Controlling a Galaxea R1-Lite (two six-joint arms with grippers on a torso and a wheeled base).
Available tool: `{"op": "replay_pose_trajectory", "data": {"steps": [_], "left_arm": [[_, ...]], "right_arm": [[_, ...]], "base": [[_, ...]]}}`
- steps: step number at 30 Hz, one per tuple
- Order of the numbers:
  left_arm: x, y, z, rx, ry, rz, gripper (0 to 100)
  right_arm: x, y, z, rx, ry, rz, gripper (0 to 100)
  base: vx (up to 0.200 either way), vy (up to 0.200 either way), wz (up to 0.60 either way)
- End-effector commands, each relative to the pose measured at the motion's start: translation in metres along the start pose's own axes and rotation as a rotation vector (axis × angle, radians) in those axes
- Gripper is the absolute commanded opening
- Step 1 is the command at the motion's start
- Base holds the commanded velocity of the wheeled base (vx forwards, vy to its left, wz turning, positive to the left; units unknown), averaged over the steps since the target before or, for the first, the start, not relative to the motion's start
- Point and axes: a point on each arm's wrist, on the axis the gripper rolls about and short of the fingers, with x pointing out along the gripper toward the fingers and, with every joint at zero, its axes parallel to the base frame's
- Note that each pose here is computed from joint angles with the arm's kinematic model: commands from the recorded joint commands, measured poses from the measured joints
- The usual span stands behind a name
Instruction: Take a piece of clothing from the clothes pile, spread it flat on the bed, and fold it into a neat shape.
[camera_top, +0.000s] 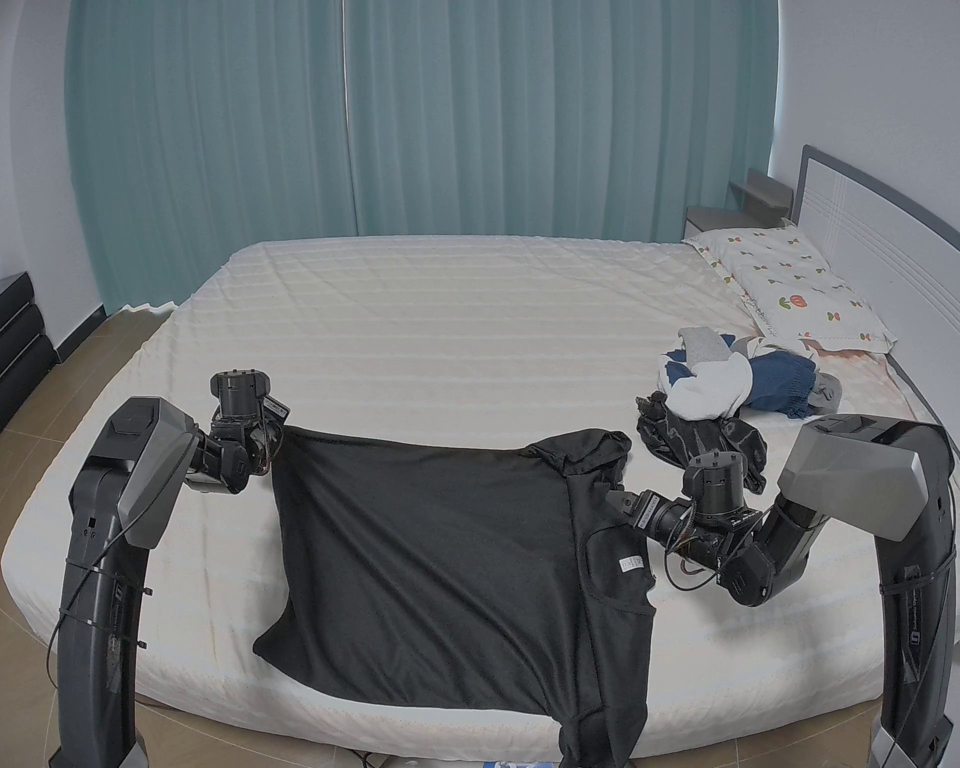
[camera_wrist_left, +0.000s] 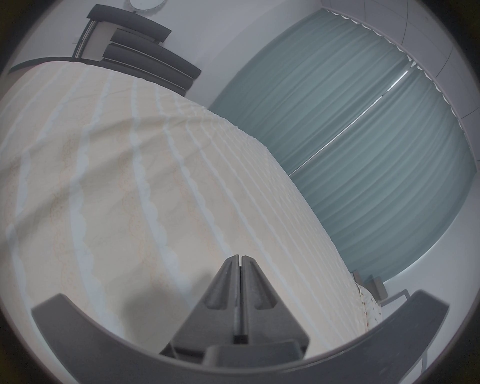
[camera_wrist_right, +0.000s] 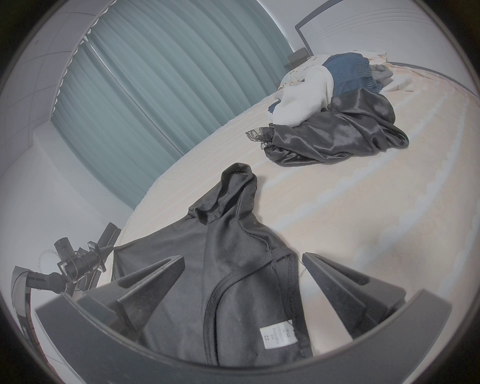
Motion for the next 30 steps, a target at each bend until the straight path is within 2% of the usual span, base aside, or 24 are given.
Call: {"op": "replay_pose_trajectory", "data": {"steps": [1,7,13,14,19,23,24,26,30], "left_arm": [[0.002,0.006,0.004,-0.003,-0.006,0.014,100],[0.002,0.01,0.002,-0.001,0.002,0.027,100],[0.002,0.012,0.002,-0.001,0.006,0.037,100],[0.002,0.013,0.002,0.0,0.007,0.038,100],[0.0,0.016,-0.001,0.004,0.02,0.053,100],[-0.001,0.018,-0.003,0.006,0.025,0.058,100],[-0.001,0.018,-0.003,0.006,0.026,0.062,100],[-0.002,0.02,-0.006,0.008,0.035,0.068,100],[-0.003,0.021,-0.008,0.011,0.041,0.072,100]], "right_arm": [[0.018,-0.004,-0.003,-0.004,-0.005,-0.002,100],[0.045,-0.003,-0.002,-0.018,0.029,-0.033,100],[0.066,-0.006,-0.004,-0.055,0.018,-0.03,100],[0.07,-0.006,-0.002,-0.06,0.013,-0.029,0],[0.074,-0.011,0.004,-0.066,-0.008,-0.055,0],[0.082,-0.02,0.021,-0.056,-0.074,-0.088,0],[0.085,-0.025,0.037,-0.04,-0.135,-0.108,0],[0.086,-0.031,0.05,-0.028,-0.174,-0.119,0],[0.085,-0.04,0.06,-0.017,-0.199,-0.127,0]], "base": [[0.0,0.0,0.0],[0.0,0.0,0.0],[0.0,0.0,0.0],[0.0,0.0,0.0],[0.0,0.0,0.0],[0.0,0.0,0.0],[0.0,0.0,0.0],[0.0,0.0,0.0],[0.0,0.0,0.0]]}}
